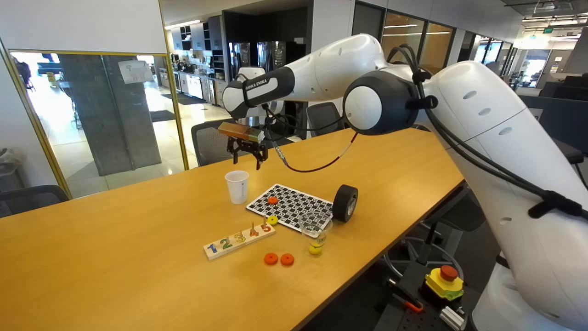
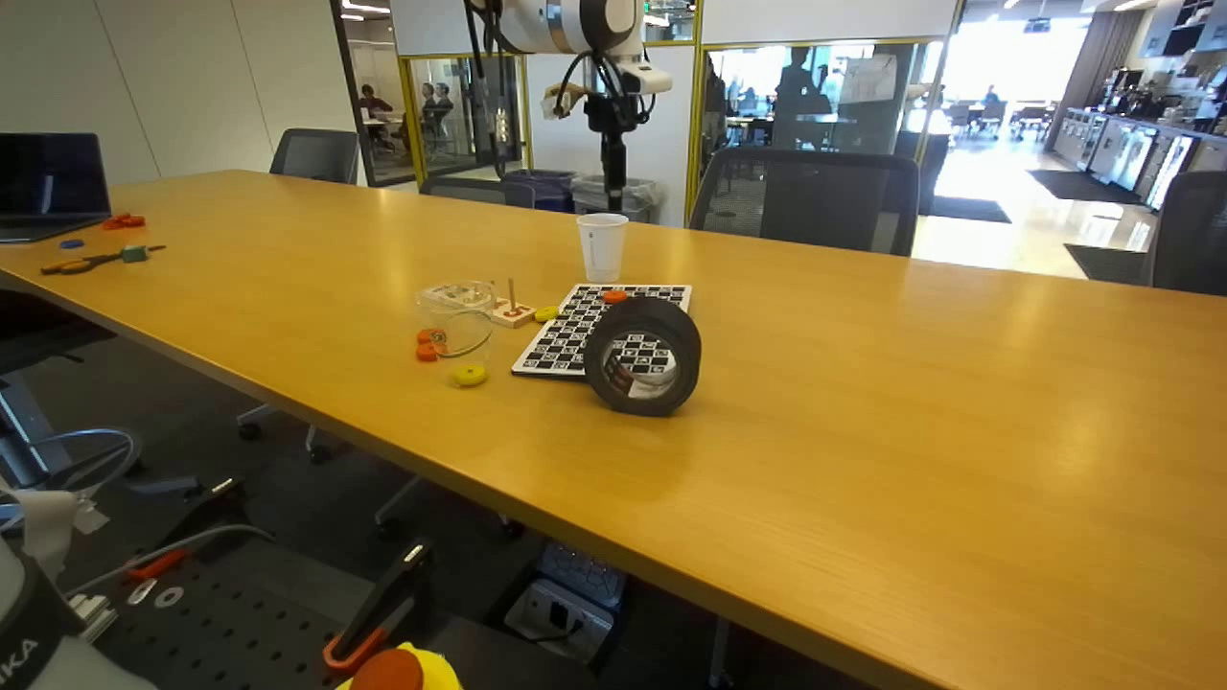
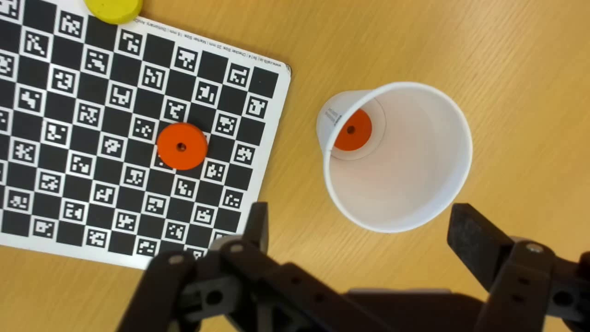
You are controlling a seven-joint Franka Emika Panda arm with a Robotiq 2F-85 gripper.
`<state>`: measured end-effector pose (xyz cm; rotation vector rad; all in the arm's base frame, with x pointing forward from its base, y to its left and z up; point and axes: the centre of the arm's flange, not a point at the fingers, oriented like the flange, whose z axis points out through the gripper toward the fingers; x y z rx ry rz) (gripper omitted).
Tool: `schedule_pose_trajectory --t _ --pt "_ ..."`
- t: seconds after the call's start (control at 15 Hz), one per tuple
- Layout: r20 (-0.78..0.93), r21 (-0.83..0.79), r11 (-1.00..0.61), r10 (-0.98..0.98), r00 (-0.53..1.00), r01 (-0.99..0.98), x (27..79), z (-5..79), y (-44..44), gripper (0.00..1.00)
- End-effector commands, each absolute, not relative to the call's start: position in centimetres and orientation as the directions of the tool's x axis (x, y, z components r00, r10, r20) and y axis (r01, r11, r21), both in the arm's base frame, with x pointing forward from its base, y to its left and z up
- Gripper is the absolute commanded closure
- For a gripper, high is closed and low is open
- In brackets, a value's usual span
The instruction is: Put the yellow coins in the transparent cup and the orange coins in the white cup
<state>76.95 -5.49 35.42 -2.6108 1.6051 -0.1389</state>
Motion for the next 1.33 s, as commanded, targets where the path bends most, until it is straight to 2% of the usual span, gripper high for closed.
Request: schedule_pose_trajectory --t 0.0,0.8,1.27 --pt "0.037 -0.095 -0.375 -0.927 0.374 -0.922 74.0 36.3 -4.8 0.00" --pt "-0.025 -0.024 -0.214 -0.976 0.215 -0.977 69.0 31.5 -5.7 0.00" --pt "-0.053 -0.008 -0.168 -0.984 0.168 -0.986 68.4 27.9 -7.1 0.00"
